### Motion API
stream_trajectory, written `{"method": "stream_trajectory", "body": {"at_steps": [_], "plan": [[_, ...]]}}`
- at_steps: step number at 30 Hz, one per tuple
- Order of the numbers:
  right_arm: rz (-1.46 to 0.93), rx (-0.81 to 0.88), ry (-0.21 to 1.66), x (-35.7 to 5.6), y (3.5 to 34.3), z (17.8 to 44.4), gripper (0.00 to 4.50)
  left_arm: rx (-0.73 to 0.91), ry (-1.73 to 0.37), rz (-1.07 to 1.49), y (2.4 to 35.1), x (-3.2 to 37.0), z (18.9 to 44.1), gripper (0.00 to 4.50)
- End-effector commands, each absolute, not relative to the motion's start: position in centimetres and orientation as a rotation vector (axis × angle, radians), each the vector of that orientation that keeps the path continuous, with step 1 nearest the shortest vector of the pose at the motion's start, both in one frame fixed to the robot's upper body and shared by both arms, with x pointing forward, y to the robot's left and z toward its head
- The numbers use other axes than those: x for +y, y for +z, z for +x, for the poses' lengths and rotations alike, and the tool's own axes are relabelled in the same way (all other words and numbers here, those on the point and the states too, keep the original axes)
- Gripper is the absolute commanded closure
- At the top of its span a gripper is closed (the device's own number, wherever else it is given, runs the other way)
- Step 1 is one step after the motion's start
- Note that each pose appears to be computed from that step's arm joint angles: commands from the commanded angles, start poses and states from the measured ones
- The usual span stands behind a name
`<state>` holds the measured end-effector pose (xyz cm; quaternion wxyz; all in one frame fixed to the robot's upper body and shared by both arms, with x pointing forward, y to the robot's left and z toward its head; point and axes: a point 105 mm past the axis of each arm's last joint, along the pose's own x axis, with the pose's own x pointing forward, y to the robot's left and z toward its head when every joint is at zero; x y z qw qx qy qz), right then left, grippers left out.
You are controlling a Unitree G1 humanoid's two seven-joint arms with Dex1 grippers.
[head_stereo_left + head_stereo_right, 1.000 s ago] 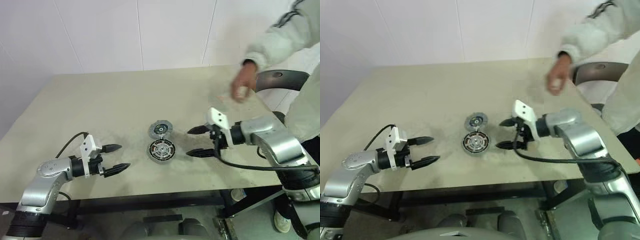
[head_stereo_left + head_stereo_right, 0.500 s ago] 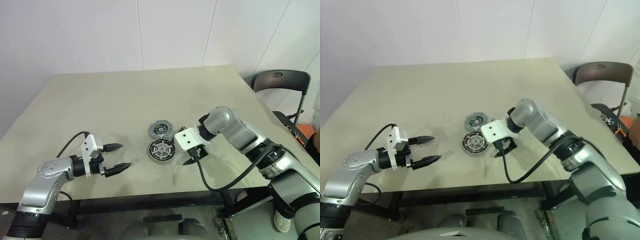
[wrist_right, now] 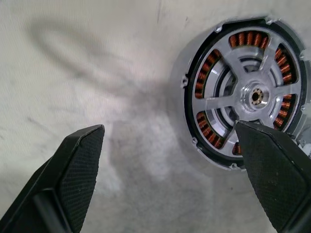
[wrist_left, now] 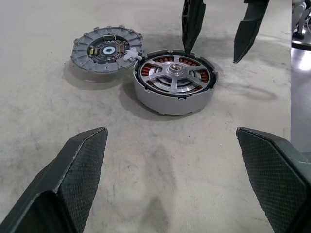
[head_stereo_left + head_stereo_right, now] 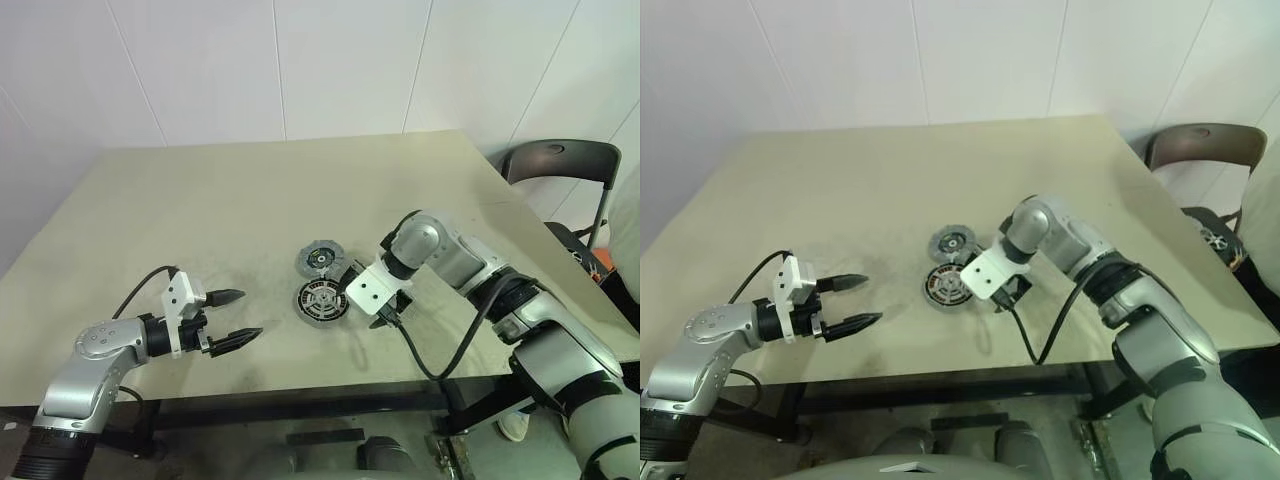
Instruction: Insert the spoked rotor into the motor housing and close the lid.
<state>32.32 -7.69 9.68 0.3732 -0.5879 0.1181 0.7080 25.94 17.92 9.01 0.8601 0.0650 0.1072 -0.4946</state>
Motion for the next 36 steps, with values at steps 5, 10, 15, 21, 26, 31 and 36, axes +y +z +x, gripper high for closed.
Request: {"method": "stream_trajectory", "body": {"at_steps": [5,10,15,21,26,31,36], "plan": [[-1.562,0.290,1.800,-6.8,9.6,33.4,1.58,0.170,-1.039,0.157,10.3,17.6,26.1,0.00],[-1.551,0.288,1.794,-6.2,9.6,33.6,3.39,0.171,-1.038,0.158,10.4,17.6,26.1,0.00],[-1.479,0.298,1.780,-5.1,10.3,33.4,4.45,0.167,-1.036,0.158,10.4,17.5,26.2,0.00],[-1.310,0.385,1.746,-3.9,11.0,32.7,4.45,0.164,-1.036,0.156,10.4,17.4,26.2,0.00],[-1.211,0.453,1.609,-3.2,11.9,32.3,4.45,0.168,-1.041,0.156,10.3,17.3,26.2,0.00],[-1.030,0.619,1.587,-3.0,12.8,30.7,4.45,0.170,-1.044,0.157,10.3,17.3,26.4,0.00],[-0.875,0.725,1.517,-2.4,12.9,30.0,4.45,0.172,-1.045,0.159,10.2,17.6,26.6,0.00]]}}
